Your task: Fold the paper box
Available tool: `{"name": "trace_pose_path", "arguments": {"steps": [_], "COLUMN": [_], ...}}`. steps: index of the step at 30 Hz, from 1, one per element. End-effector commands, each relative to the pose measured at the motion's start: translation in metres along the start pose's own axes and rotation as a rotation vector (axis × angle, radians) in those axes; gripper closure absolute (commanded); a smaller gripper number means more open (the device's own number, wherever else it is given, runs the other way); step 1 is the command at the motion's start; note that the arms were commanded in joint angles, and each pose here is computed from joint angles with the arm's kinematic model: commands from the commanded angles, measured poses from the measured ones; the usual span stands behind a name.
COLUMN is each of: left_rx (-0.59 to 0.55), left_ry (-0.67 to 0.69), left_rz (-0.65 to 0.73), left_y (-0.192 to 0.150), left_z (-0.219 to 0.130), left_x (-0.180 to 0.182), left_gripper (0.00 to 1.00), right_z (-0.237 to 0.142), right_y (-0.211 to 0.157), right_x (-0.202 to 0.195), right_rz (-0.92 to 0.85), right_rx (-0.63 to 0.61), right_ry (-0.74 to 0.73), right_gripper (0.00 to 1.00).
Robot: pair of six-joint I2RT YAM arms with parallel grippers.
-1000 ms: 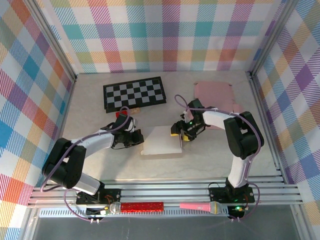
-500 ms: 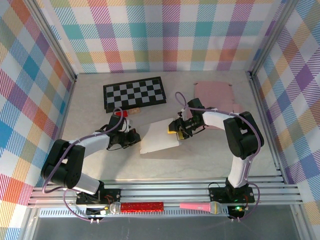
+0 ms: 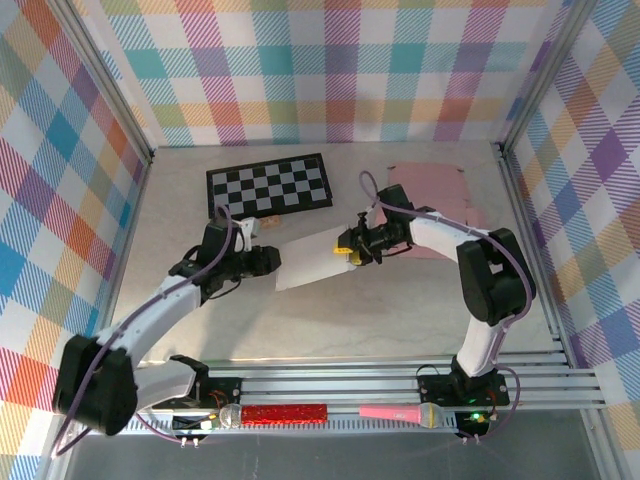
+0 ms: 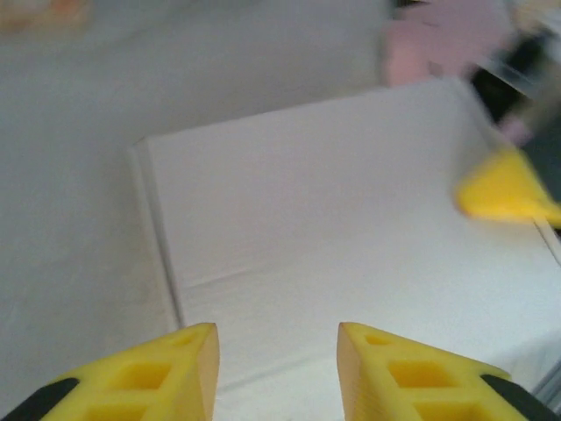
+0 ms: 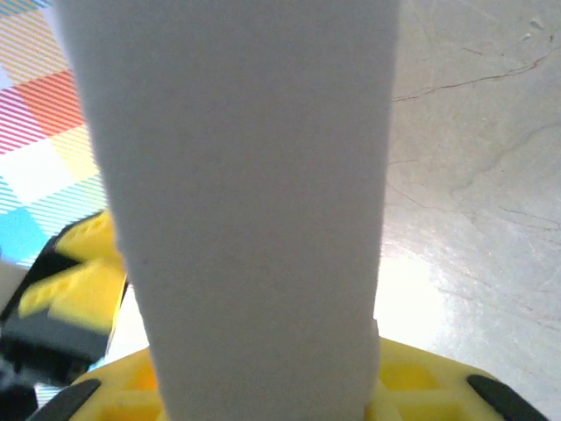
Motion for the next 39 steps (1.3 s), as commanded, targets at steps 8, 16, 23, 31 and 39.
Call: {"name": "trace_pose_path", "arguments": {"steps": [8, 16, 23, 31, 39], "left_rx": [0.102, 0.171, 0.215, 0.183, 0.185], "left_ry": [-0.059, -0.057, -0.045, -0.009, -0.028], "left_rz": [0.704, 0.992, 1.097, 1.132, 1.154], "left_y": [-0.010, -0.024, -0.027, -0.021, -0.025], "left_z": [-0.021, -0.004, 0.015, 0.025, 0.036], "left_x": [-0.047, -0.056, -0.061, -0.069, -0.082], "left_gripper": [0.52, 0.46, 0.36, 0.35, 0.42], "right_z": [-0.040, -0.062, -0.066, -0.066, -0.062], "right_y": [-0.017, -0.037, -0.044, -0.049, -0.060], "right_x": [0.002, -0.010, -0.019, -0.023, -0.037], "right_rz": [0.301, 0.453, 0.506, 0.545, 0.650], "right_rx": [0.121, 0.154, 0.169, 0.183, 0.245], "right_ry": [0.065, 0.038, 0.043, 0.039, 0.037], "right_gripper": [0.75, 0.79, 0.78, 0.78, 0.79]}}
Point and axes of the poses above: each hand's point on the last joint's axis, 136 mm out from that joint toward the fingers, its own z axis out along the fingers, its own x axis along the line the jaws close on, y = z × x, the point moved 6 cm from there along -z, back along the fingers, and after that the axes turned 13 degrees about z, right-handed, at the moved point
